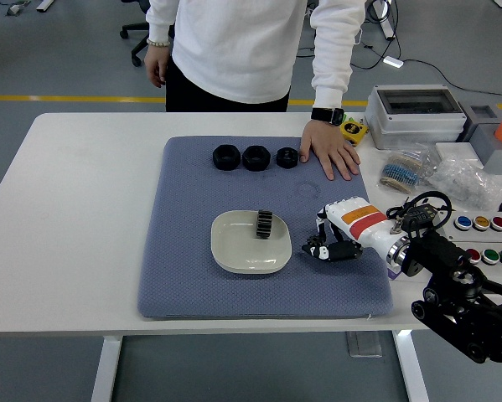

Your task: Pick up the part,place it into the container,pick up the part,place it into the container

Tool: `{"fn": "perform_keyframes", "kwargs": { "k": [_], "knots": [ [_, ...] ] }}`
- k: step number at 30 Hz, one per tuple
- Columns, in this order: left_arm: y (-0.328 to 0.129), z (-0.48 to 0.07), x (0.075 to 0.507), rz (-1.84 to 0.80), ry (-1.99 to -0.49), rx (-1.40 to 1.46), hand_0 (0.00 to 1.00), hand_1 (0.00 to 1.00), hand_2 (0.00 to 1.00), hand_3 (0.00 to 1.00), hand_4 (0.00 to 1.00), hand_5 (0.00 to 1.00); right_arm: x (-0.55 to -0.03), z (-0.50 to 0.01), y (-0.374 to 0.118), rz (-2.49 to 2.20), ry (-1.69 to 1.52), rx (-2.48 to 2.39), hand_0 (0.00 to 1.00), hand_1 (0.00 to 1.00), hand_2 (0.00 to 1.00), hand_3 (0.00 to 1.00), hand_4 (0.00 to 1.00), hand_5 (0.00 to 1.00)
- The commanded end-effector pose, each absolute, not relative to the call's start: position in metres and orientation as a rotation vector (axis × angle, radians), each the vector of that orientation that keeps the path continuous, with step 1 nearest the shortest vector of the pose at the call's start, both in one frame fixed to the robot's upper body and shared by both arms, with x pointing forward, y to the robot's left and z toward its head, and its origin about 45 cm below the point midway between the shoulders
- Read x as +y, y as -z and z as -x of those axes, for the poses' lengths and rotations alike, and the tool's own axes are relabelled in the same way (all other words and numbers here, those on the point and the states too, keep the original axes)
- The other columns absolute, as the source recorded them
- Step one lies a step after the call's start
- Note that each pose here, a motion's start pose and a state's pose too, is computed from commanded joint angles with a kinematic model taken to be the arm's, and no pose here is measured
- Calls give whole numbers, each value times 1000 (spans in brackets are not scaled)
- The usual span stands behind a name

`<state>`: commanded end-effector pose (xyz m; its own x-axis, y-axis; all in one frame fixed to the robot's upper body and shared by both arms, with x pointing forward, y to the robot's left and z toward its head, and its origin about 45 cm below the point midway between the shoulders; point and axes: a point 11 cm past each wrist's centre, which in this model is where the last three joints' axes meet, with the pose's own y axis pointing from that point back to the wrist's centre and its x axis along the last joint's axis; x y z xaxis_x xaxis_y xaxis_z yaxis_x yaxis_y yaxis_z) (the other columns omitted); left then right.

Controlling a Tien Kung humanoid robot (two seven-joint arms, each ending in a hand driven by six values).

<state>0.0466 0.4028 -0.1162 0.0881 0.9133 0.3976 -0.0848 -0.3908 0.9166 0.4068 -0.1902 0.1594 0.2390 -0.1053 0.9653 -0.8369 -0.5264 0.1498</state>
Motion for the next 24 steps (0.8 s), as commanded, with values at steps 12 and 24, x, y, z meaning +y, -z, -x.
{"fn": "perform_keyframes", "kwargs": {
  "k": [12, 24],
  "knots": [
    [116, -43, 404, -1504, -1440, 863, 765, 718, 695, 587, 649, 617, -169, -409, -194, -1865, -1430, -947, 2, 32, 146, 313, 772, 611],
    [116, -44, 406, -1508, -1438, 857, 765, 718, 695, 586, 648, 615, -114, -401, -212, -1954, -1533, -915, 2, 41, 158, 354, 789, 596]
  ]
}}
